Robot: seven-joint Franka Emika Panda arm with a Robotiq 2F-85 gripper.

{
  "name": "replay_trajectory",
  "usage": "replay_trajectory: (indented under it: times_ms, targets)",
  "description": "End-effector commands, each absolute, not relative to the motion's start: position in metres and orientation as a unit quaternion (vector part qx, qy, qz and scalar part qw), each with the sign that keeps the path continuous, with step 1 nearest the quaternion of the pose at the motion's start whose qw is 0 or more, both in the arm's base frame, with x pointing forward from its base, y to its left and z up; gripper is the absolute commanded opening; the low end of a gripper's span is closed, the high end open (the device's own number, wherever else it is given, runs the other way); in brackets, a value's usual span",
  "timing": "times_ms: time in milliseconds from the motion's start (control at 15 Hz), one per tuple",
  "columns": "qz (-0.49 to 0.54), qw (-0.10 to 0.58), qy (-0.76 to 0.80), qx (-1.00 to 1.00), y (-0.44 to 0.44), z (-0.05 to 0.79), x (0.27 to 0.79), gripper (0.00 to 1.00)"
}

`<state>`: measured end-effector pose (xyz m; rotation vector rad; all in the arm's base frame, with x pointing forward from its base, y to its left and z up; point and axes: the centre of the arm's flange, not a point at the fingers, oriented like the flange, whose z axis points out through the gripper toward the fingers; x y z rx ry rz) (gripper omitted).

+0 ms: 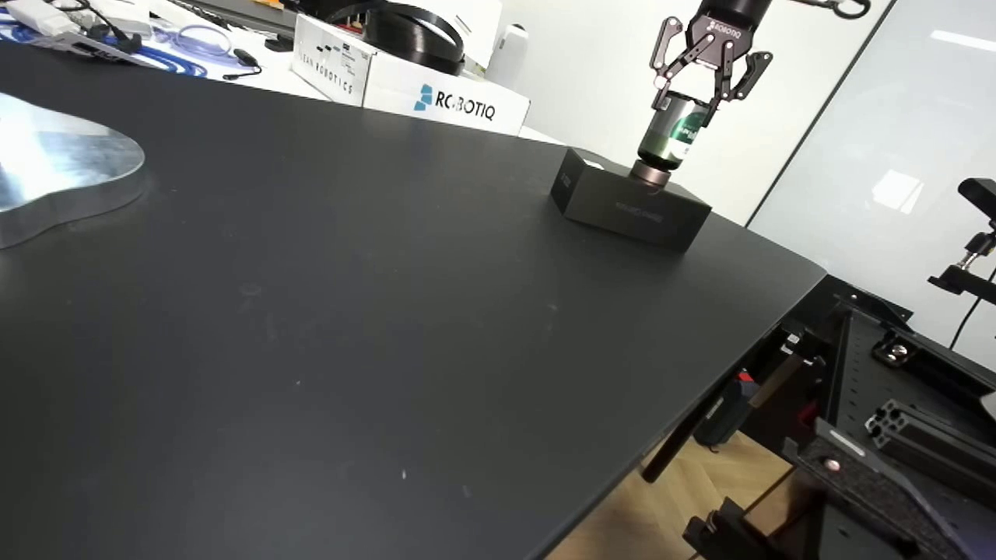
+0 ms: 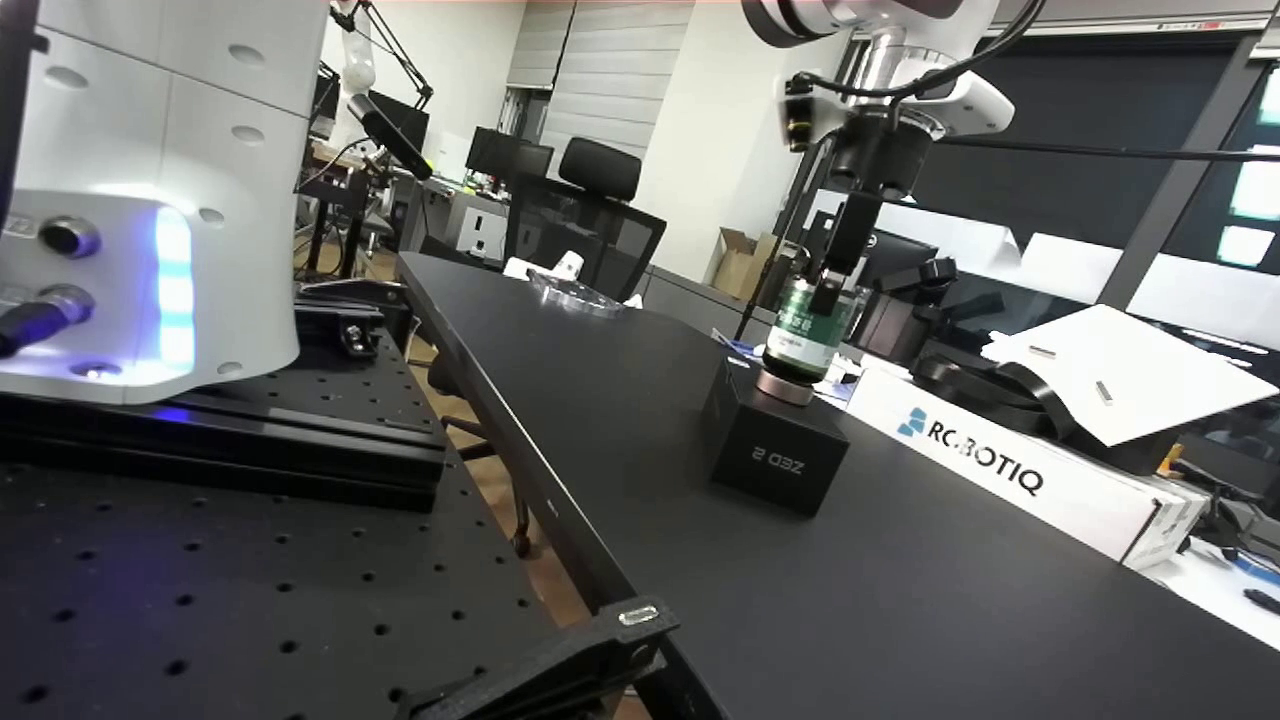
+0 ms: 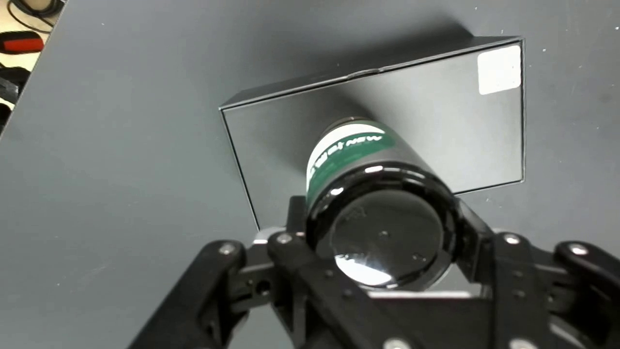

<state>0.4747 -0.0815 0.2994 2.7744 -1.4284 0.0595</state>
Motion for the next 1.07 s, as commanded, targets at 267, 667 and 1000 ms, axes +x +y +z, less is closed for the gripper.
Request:
replay_trajectory:
  times_ms: [267, 667, 1000]
  targets:
    - [0.037, -0.027, -0.463, 0.885, -0.071, 0.360, 0.464, 1.00]
    - [0.024, -0.045, -0.464, 0.884, -0.064, 0.395, 0.454, 1.00]
    - [0.024, -0.049, -0.461, 0.886, -0.061, 0.405, 0.448, 1.00]
